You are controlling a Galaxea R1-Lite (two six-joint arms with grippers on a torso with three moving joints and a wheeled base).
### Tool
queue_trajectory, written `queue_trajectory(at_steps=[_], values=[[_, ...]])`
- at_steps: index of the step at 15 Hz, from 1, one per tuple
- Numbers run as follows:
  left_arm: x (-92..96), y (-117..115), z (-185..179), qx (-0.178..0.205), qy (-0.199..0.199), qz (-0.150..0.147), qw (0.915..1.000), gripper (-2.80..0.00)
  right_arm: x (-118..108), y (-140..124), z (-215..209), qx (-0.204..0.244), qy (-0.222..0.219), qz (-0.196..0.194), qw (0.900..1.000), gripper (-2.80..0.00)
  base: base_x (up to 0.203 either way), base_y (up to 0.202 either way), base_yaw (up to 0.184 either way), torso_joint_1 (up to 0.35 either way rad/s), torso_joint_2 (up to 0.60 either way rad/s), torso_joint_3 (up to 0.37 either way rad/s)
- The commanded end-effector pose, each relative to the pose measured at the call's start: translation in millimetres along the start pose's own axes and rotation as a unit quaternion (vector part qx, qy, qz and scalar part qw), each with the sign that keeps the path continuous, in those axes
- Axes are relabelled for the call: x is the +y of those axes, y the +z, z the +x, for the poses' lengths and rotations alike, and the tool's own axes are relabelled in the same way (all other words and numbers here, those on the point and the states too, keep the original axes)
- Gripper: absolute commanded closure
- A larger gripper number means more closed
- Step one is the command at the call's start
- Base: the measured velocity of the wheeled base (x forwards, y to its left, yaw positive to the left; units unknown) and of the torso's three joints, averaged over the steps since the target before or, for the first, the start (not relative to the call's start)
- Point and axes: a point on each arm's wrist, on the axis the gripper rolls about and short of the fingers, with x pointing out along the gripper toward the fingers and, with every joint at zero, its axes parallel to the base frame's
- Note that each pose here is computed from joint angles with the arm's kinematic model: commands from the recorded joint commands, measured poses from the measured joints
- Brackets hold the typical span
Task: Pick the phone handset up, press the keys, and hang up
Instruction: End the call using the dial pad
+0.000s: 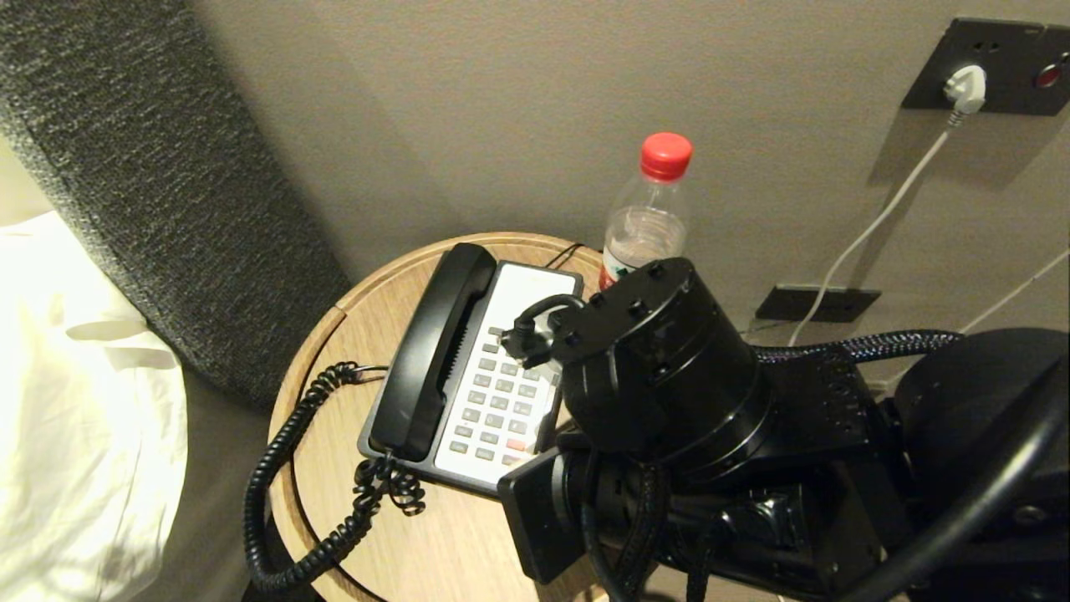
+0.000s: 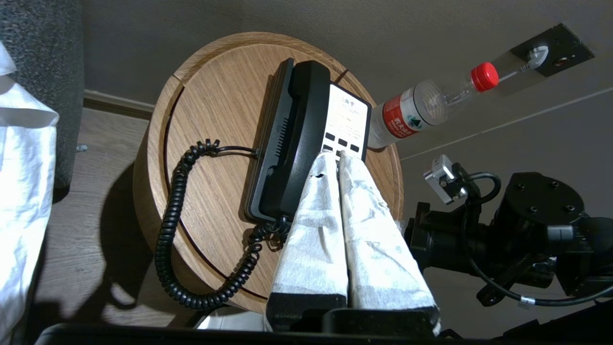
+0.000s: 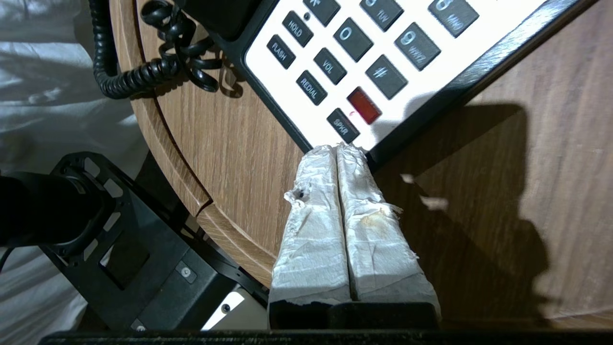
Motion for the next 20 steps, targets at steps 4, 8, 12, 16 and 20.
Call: queue_trajectory(at_steps=[4,8,12,16,20], values=[[0.4,-0.7,0.5,0.0,0.001,-0.002,1.0,0.0,-1.1,3.0,4.9,-0.001,-0.005,0.003,1.0,0.0,0.0,0.0,0.0,0.0,0.0,0.0],[0.8,-0.9,-2.3,-0.003,-0.001,-0.002,1.0,0.0,-8.6,4.7,14.5,0.003,-0.018,0.009,1.0,0.0,0.0,0.0,0.0,0.0,0.0,0.0],[1.0,-1.3,-2.1,-0.002,0.0,-0.002,1.0,0.0,-13.9,2.4,18.9,0.01,-0.027,0.011,1.0,0.0,0.0,0.0,0.0,0.0,0.0,0.0],[3.7,-5.9,-3.5,0.001,0.003,-0.002,1.0,0.0,-14.3,12.9,-1.3,-0.018,-0.016,0.019,1.0,0.0,0.0,0.0,0.0,0.0,0.0,0.0],[4.7,-4.9,-6.2,-0.01,0.019,-0.048,0.9986,0.0,-17.2,23.3,-37.9,-0.06,-0.01,0.028,0.998,0.0,0.0,0.0,0.0,0.0,0.0,0.0]])
